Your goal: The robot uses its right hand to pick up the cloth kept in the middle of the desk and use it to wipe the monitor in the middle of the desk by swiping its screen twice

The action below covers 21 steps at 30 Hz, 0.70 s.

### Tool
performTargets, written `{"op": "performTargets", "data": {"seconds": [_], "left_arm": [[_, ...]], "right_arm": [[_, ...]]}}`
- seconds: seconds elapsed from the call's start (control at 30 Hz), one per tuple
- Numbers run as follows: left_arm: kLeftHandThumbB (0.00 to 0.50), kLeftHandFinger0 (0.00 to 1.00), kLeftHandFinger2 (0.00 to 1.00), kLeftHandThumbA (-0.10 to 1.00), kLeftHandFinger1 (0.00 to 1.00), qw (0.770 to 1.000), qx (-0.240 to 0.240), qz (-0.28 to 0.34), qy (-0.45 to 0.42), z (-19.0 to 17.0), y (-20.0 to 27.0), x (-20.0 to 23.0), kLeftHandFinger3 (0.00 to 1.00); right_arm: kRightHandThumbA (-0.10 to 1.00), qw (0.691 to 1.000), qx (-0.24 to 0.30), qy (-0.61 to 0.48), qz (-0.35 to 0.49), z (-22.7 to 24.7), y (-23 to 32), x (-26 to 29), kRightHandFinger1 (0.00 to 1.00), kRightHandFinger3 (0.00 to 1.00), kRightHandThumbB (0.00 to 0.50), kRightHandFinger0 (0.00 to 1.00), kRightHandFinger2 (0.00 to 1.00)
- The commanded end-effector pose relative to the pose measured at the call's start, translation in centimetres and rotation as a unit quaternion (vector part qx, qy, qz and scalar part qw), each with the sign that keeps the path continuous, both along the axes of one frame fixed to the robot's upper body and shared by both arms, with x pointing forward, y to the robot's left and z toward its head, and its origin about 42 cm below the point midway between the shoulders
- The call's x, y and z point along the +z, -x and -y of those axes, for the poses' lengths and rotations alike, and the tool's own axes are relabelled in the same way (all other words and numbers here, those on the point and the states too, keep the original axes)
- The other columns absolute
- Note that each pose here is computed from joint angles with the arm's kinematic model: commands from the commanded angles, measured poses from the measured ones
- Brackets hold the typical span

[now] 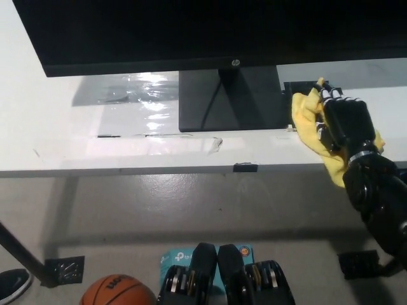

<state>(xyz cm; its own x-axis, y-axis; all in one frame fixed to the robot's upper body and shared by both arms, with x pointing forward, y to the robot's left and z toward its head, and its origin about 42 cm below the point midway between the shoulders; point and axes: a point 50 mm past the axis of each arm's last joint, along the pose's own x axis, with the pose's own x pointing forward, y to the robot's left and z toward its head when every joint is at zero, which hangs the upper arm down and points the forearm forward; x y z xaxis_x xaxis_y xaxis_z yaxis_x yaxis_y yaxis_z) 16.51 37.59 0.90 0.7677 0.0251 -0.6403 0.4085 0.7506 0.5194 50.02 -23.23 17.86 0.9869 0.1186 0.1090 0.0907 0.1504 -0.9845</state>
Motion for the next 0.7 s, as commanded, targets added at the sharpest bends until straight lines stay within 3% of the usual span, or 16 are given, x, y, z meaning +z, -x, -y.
{"op": "performTargets", "data": {"seconds": [0.0, 0.37, 0.5, 0.67], "left_arm": [[0.500, 0.67, 0.00, 0.54, 0.59, 1.000, 0.001, 0.021, -0.007, -0.5, -0.1, 1.1, 0.03], [0.500, 0.63, 0.00, 0.45, 0.55, 1.000, 0.003, 0.026, -0.007, -0.8, -0.2, 1.0, 0.00], [0.500, 0.62, 0.00, 0.44, 0.53, 1.000, -0.001, 0.027, -0.007, -0.9, -0.3, 1.2, 0.00], [0.500, 0.63, 0.00, 0.42, 0.55, 1.000, 0.002, 0.023, -0.007, -1.0, -0.2, 1.1, 0.00]], "right_arm": [[0.74, 0.991, -0.023, -0.028, -0.125, -0.4, 0.4, 7.0, 1.00, 1.00, 0.500, 1.00, 1.00], [0.79, 0.993, -0.031, -0.015, -0.109, 1.1, 0.9, 8.5, 1.00, 1.00, 0.500, 1.00, 1.00], [0.72, 0.996, -0.033, -0.017, -0.085, 1.3, 1.2, 9.2, 1.00, 1.00, 0.500, 1.00, 1.00], [0.76, 0.997, -0.026, -0.011, -0.071, 1.7, 1.8, 11.6, 1.00, 1.00, 0.500, 1.00, 1.00]]}}
